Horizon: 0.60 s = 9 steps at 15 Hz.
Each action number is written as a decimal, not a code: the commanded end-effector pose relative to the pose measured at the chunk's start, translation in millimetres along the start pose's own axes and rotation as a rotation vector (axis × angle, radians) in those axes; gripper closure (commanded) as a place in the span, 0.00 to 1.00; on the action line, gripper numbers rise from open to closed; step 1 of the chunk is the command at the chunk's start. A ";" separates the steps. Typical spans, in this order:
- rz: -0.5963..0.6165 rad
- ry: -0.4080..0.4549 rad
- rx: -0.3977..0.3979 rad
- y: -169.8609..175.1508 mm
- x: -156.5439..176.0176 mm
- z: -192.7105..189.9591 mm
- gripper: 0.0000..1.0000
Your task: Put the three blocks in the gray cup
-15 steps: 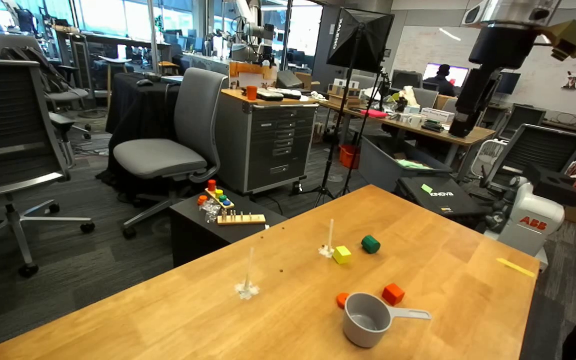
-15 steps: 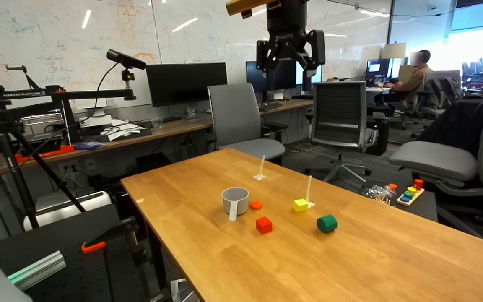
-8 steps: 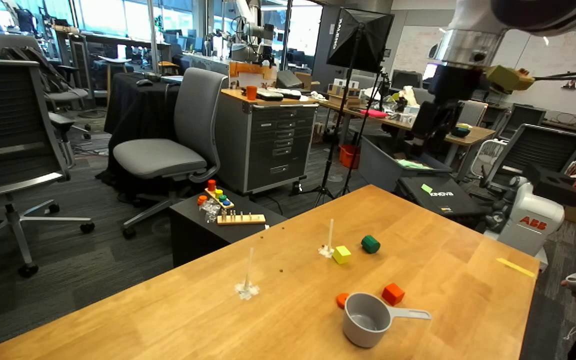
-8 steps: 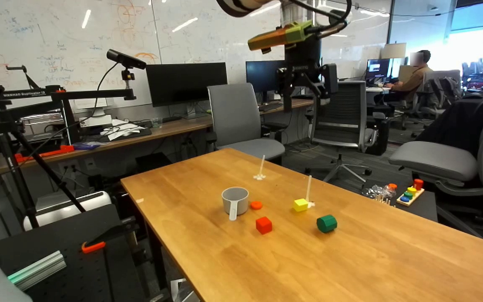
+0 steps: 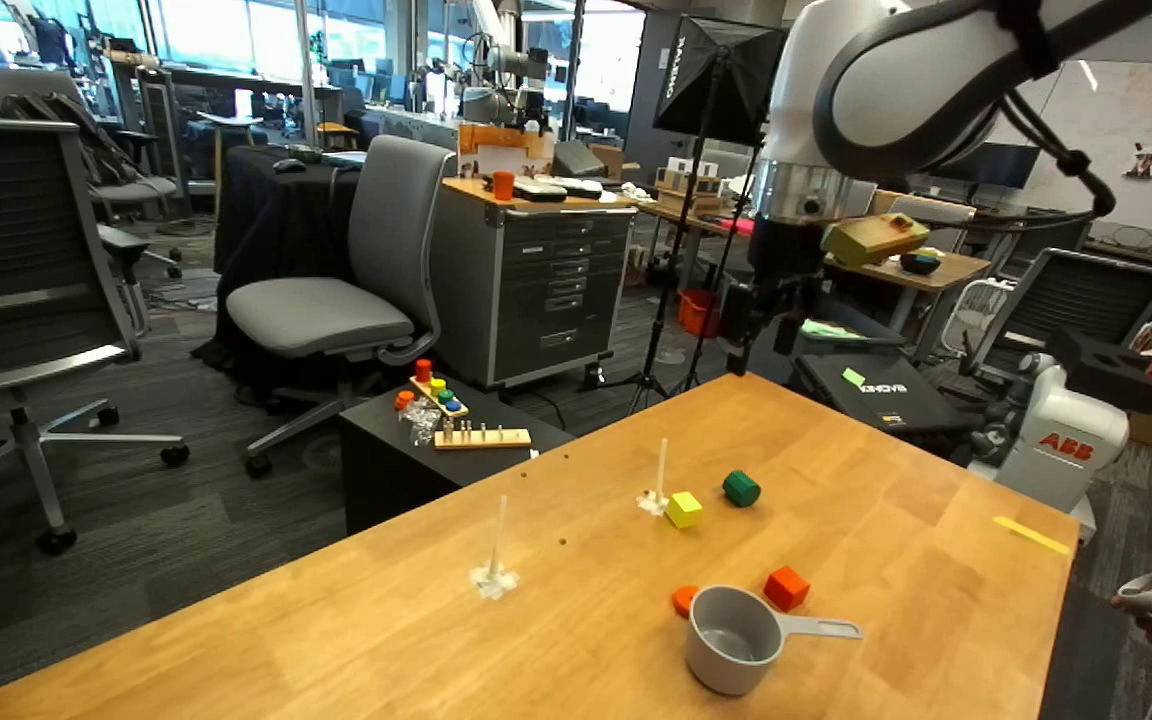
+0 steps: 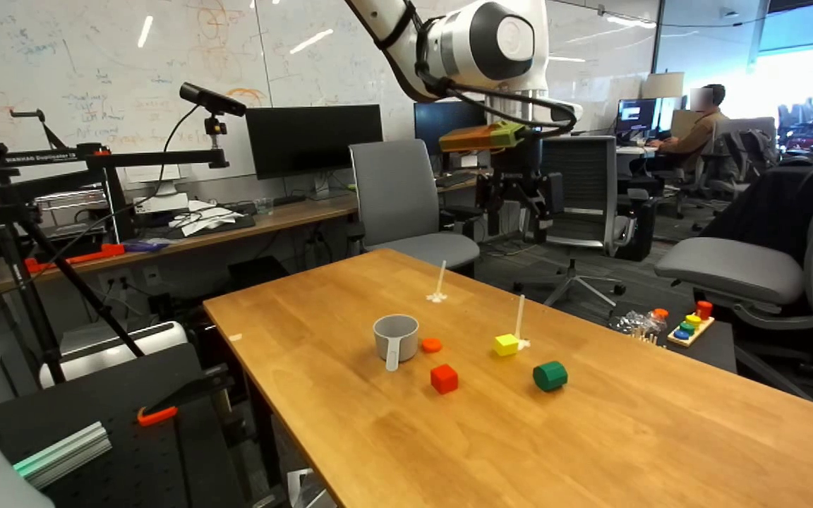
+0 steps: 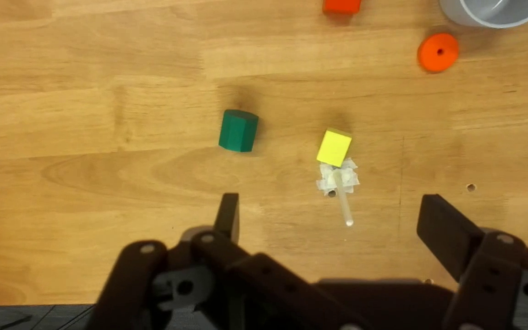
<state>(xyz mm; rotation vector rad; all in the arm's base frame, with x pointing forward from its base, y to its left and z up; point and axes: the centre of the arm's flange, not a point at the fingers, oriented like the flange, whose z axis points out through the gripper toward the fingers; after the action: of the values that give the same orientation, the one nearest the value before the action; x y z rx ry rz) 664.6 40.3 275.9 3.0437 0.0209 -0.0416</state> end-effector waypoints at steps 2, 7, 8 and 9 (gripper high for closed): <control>0.008 -0.029 -0.006 -15.7 5.9 12.5 0.00; 0.040 -0.047 -0.016 -26.4 16.2 14.7 0.00; 0.041 -0.041 -0.028 -21.8 25.5 22.4 0.00; 0.041 -0.044 -0.035 -18.4 29.8 29.6 0.00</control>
<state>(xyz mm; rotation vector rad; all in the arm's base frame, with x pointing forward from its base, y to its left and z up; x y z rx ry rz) 675.0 65.1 257.4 3.0231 -0.0216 -0.1035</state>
